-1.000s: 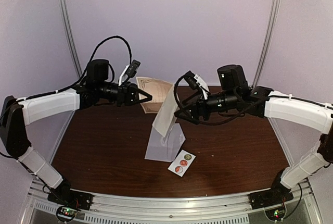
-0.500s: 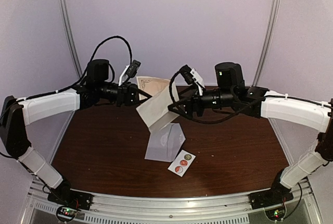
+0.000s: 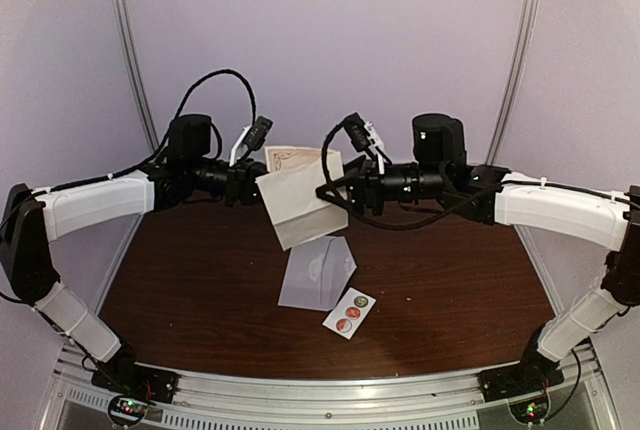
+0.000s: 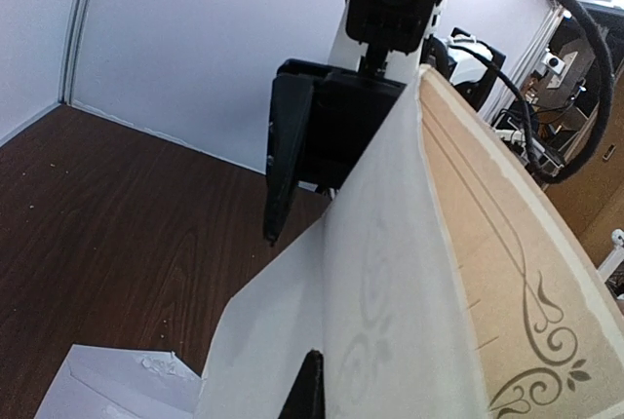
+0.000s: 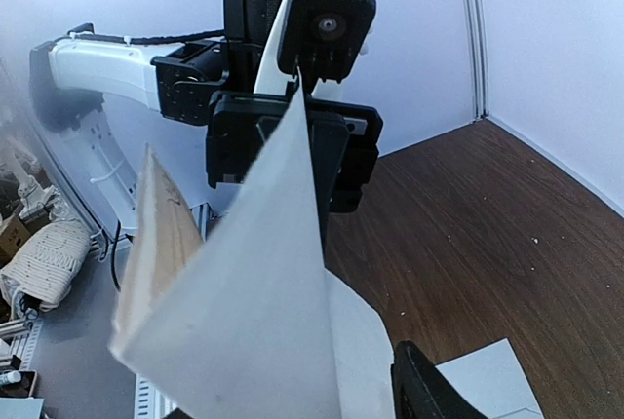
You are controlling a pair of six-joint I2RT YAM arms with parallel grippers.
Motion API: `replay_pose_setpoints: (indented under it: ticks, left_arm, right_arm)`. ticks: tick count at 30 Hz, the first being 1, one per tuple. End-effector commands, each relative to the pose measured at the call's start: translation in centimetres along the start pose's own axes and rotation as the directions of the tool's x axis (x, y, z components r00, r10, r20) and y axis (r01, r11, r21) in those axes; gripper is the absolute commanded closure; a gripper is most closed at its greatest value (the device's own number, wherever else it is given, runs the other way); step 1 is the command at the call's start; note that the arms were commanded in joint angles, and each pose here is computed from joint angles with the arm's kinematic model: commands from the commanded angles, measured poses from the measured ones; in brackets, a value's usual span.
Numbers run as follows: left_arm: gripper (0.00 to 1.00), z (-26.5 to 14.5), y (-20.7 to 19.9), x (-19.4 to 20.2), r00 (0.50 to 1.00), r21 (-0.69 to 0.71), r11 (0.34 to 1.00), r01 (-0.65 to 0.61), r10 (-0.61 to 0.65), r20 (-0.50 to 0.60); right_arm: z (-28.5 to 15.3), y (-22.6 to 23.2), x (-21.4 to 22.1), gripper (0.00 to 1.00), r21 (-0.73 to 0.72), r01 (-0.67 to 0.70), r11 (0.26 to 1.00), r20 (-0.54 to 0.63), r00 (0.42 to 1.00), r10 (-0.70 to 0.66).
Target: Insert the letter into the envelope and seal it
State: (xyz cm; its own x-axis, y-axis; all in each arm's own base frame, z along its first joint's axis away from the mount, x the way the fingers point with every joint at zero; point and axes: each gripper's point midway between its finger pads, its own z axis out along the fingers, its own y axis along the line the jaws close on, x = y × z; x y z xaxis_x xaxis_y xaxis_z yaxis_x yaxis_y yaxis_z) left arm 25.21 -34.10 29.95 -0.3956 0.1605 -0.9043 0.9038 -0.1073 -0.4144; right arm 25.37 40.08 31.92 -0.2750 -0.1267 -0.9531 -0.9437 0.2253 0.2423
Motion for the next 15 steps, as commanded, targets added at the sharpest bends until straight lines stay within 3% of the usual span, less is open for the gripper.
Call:
replay_pose_setpoints:
  ticks: [1, 15]
  left_arm:
    - [1.00, 0.2, -0.7, -0.4, 0.999, 0.024, 0.999, -0.041, 0.041, 0.013]
    - [1.00, 0.4, -0.5, -0.2, 0.999, 0.017, 0.999, -0.037, 0.037, 0.006]
  right_arm:
    - [-0.2, 1.4, -2.0, 0.55, -0.056, -0.003, 0.998, 0.077, 0.997, 0.007]
    - [-0.3, 1.6, -3.2, 0.82, -0.075, -0.044, 0.996, 0.129, 0.990, 0.053]
